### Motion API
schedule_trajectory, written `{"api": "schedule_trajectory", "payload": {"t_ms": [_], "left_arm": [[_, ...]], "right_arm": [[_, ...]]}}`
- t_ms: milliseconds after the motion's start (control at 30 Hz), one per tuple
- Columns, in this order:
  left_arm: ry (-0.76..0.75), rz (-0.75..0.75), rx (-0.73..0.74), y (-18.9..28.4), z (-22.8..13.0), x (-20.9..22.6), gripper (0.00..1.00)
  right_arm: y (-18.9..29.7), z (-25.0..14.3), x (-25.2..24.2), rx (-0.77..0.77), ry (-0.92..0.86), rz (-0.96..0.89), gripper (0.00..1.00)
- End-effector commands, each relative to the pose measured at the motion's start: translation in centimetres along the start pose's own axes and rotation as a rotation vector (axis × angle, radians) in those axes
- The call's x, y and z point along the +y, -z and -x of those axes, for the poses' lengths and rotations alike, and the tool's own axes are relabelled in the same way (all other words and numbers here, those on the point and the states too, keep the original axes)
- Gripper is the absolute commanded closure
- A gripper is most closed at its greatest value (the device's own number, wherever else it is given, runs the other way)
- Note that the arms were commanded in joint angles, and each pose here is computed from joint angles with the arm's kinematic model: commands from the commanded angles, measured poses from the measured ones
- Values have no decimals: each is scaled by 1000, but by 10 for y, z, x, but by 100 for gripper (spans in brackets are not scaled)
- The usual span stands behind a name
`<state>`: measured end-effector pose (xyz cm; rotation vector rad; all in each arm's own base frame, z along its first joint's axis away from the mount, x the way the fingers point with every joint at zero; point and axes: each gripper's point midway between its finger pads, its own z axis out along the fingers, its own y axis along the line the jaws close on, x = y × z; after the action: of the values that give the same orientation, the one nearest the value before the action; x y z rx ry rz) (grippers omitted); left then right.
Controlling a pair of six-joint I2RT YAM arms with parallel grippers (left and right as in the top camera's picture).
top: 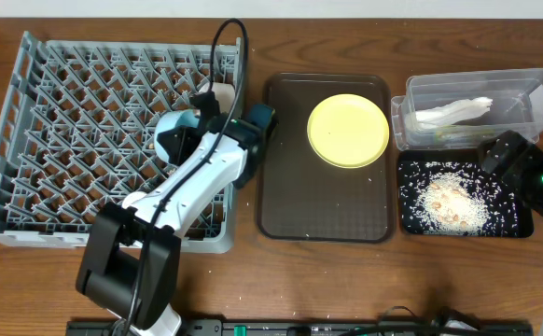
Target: Sort waste into correct bins and load items into the dishwasher
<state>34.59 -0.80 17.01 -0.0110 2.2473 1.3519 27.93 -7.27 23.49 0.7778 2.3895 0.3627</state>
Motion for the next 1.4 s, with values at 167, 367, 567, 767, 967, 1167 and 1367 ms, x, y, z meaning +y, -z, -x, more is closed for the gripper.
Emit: {"api": "schedule_trajectory", "payload": {"t_ms": [167, 367, 567, 767, 967, 1167, 1367], "left_arm": [[-41, -116, -12, 26, -7, -33, 89], [-100, -148, -54, 48, -9, -43, 87], [-157, -257, 0, 64, -28, -62, 69], [-151, -350, 76, 74, -45, -76, 70], [-161, -361, 106, 74, -51, -76, 69], [-168, -349, 113, 73, -54, -72, 69], [-149, -260, 89, 64, -48, -52, 69]], "right_arm": [[2, 2, -2, -8, -11, -6, 1], [2, 2, -2, -8, -11, -6, 1], [2, 2, -2, -8, -11, -6, 1], [2, 2, -2, -8, -11, -6, 1], [2, 2, -2, -8, -11, -6, 1], [2, 2, -2, -8, -11, -6, 1], [2, 2, -2, -8, -11, -6, 1]]}}
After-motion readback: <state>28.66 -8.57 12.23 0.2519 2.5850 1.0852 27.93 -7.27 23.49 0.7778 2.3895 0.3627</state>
